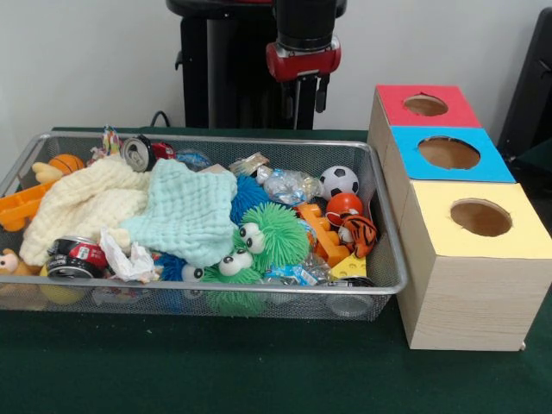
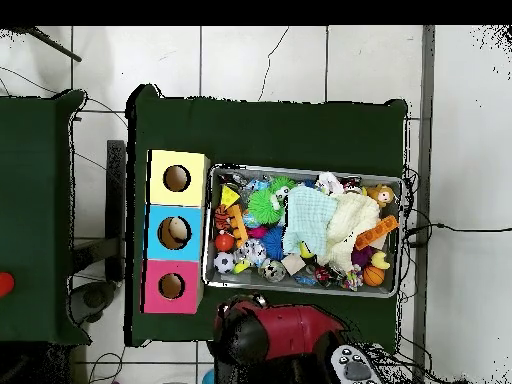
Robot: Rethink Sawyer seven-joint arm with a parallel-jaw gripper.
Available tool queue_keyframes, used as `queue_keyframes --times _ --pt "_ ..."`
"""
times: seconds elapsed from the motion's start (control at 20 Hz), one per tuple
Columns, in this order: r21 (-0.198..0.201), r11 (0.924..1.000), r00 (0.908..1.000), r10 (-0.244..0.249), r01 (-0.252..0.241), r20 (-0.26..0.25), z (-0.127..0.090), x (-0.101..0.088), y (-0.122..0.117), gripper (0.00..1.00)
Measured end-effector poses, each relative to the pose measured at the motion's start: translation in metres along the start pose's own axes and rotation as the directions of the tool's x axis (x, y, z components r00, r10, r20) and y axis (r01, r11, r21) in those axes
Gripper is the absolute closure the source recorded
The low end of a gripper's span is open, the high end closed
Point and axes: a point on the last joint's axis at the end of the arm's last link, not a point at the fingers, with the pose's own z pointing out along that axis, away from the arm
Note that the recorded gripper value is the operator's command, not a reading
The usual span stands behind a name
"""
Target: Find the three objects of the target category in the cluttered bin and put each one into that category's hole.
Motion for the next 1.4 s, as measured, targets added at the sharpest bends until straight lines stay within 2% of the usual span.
queue_keyframes --times 0.1,0.25,0.4,0.55,1.4 --pt "0.005 1.0 1.0 0.001 -0.001 0.008 0.0001 0.0017 0.0001 0.0" --pt "0.027 0.9996 0.9987 0.006 -0.007 0.05 0.0022 0.0057 0.0003 0.0" --pt "0.048 0.9988 0.9927 0.003 -0.009 0.12 0.0055 0.0041 0.0019 0.0" --pt "0.05 0.9987 0.9891 0.002 -0.01 0.147 0.0073 0.0019 0.0026 0.0" --pt "0.053 0.9985 0.9881 0.005 -0.013 0.154 0.0063 0.0007 0.0004 0.0"
